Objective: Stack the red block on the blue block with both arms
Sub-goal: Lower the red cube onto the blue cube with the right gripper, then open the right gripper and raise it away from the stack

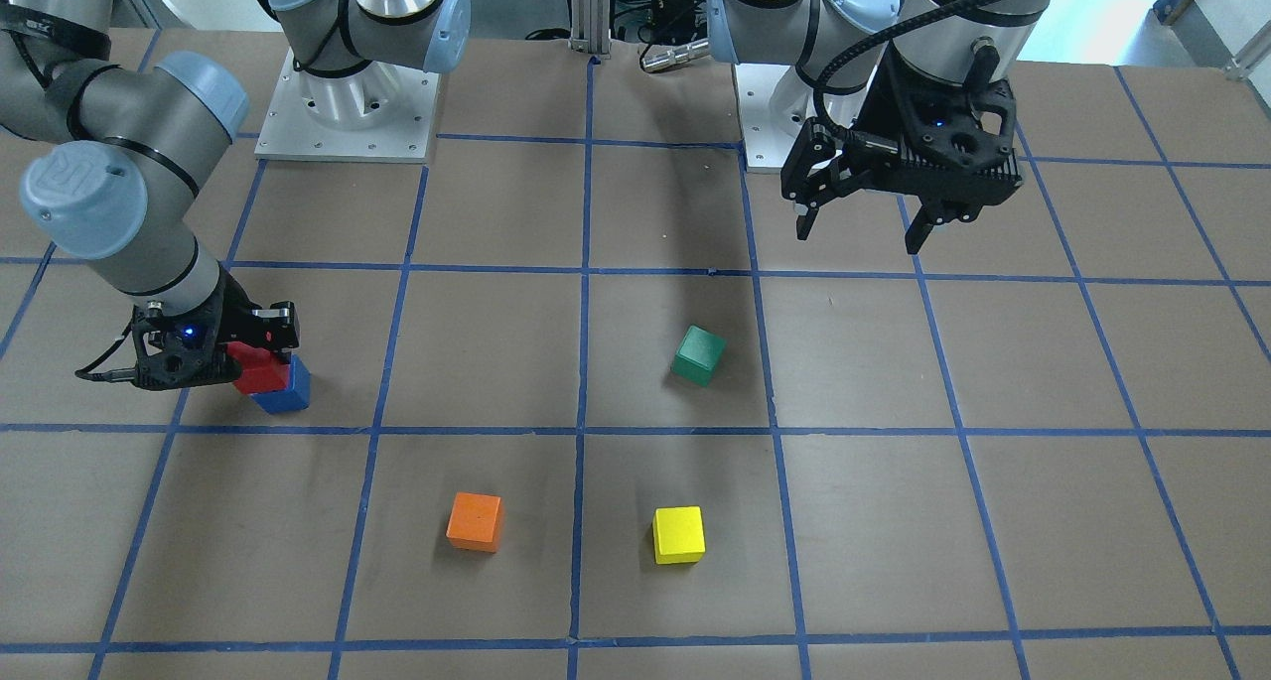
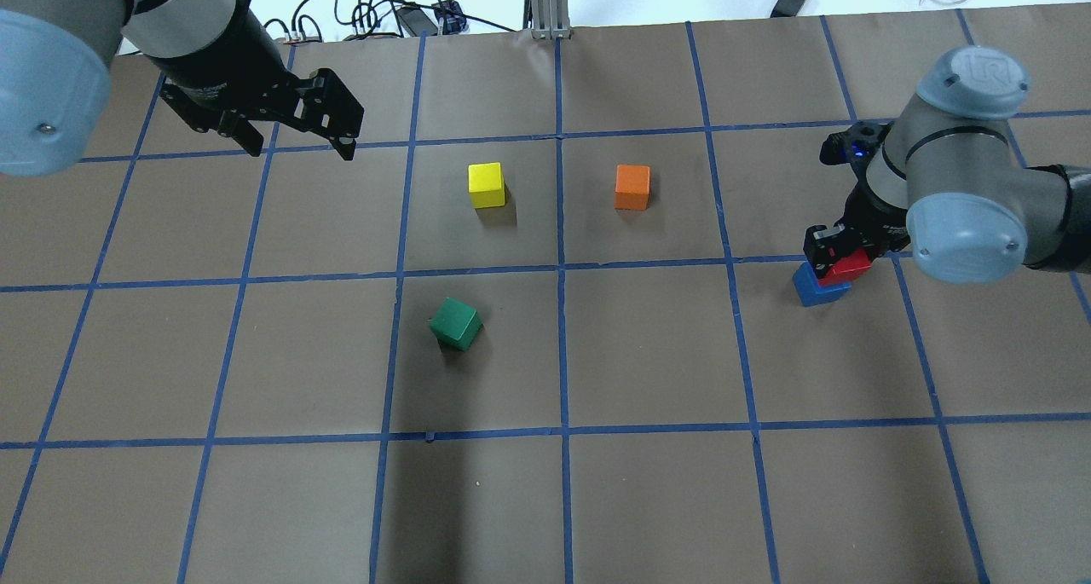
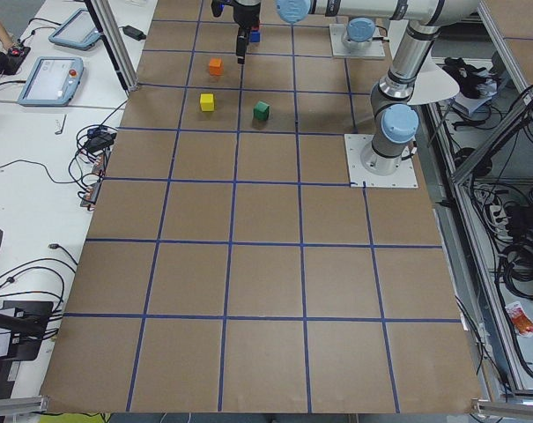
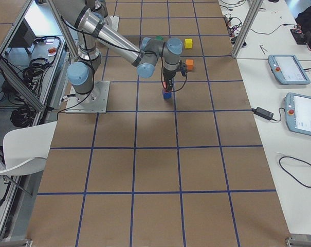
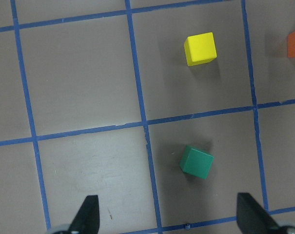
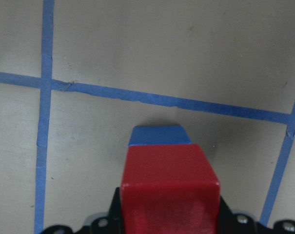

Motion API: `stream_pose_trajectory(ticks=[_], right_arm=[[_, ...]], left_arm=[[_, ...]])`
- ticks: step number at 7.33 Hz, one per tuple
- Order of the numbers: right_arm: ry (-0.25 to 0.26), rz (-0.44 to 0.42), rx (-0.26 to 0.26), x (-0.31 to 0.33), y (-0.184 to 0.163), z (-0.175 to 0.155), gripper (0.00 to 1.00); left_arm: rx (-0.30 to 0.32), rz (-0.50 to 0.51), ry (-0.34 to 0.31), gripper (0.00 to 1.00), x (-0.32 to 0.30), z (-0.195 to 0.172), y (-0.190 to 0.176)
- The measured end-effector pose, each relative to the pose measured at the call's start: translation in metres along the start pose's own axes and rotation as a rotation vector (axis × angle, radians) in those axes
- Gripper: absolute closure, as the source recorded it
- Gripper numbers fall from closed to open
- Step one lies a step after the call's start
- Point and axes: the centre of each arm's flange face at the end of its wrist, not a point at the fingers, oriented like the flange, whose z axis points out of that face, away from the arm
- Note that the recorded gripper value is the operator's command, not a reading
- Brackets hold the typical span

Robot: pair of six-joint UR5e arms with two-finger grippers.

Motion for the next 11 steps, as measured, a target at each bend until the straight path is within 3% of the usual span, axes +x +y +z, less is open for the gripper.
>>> stream_pose_trajectory(ticks=[1,2,3,8,11], right_arm=[[0.000,-0.007,-0.001,0.000,-0.001,0.003,0.97],[-0.001,-0.010,-0.003,0.001,-0.002,0.004,0.50],[-0.001,-0.011,-0.004,0.001,-0.002,0.005,0.25],[0.005,-0.007,-0.011,0.001,0.000,0.007,0.00],[0.023,0.005,0.021,0.004,-0.006,-0.017,0.00]], left_arm=[[0.000,0.000,0.000,0.00,0.000,0.000,0.000],[-0.001,0.000,0.000,0.00,0.000,0.001,0.000],[-0.001,0.000,0.000,0.00,0.000,0.001,0.000],[0.000,0.000,0.001,0.00,0.000,0.000,0.000],[0.002,0.000,0.001,0.00,0.000,-0.001,0.000]])
